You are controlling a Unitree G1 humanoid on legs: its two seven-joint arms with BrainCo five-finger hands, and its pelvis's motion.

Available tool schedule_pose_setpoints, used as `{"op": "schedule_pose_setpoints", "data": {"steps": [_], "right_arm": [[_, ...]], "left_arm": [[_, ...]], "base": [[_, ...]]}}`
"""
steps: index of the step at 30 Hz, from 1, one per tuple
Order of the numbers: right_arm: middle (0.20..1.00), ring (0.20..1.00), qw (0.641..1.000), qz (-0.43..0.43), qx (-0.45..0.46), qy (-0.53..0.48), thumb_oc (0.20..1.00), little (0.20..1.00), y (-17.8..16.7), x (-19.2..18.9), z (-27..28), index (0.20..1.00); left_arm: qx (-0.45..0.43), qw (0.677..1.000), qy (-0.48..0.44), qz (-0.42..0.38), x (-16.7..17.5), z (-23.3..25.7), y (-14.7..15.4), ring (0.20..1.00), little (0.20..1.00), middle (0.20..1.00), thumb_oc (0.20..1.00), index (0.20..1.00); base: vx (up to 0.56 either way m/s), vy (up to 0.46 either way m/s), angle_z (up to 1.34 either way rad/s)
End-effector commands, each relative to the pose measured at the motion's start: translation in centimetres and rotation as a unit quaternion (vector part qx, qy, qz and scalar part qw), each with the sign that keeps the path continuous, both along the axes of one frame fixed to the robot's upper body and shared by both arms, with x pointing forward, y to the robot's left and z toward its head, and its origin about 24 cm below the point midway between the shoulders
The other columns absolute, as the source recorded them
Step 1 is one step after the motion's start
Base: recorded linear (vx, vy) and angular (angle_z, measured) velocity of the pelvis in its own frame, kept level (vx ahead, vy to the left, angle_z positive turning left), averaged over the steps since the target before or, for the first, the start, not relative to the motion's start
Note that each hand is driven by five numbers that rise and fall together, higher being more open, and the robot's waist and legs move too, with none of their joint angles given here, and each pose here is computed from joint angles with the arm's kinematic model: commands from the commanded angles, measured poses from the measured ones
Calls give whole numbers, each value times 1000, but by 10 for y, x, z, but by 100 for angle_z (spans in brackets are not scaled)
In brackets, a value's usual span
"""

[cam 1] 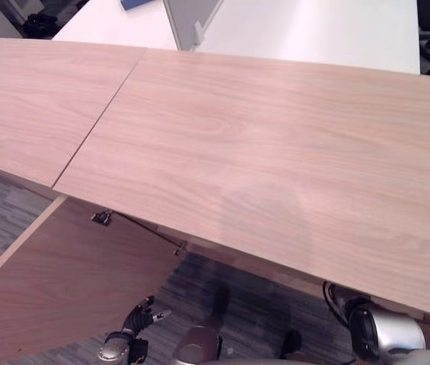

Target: Put the empty folder in the office cabinet

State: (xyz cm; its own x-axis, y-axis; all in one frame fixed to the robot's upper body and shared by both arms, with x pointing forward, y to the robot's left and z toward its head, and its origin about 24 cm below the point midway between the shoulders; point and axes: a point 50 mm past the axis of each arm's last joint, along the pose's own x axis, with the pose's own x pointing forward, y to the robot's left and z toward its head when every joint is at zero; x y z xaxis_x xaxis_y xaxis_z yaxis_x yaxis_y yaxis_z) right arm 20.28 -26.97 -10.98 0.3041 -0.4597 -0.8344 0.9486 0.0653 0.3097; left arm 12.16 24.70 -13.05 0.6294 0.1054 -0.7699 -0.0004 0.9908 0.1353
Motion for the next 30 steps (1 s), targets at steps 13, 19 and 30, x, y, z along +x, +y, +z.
{"op": "schedule_pose_setpoints", "data": {"steps": [13,19,30], "right_arm": [[1000,1000,999,31,19,-6,1000,1000,16,-23,-18,1000],[1000,1000,999,39,0,-30,1000,1000,5,-5,-6,1000],[1000,1000,997,51,-26,-45,1000,1000,-15,6,8,1000]], "left_arm": [[15,993,98,61,-46,-24,1,1000,1000,1000,1000,1000],[15,994,99,53,-45,-24,-1,1000,1000,1000,1000,1000],[11,994,93,52,-41,-22,1,1000,1000,1000,1000,1000]], "base": [[67,6,-10],[0,0,0],[-20,-4,4]]}}
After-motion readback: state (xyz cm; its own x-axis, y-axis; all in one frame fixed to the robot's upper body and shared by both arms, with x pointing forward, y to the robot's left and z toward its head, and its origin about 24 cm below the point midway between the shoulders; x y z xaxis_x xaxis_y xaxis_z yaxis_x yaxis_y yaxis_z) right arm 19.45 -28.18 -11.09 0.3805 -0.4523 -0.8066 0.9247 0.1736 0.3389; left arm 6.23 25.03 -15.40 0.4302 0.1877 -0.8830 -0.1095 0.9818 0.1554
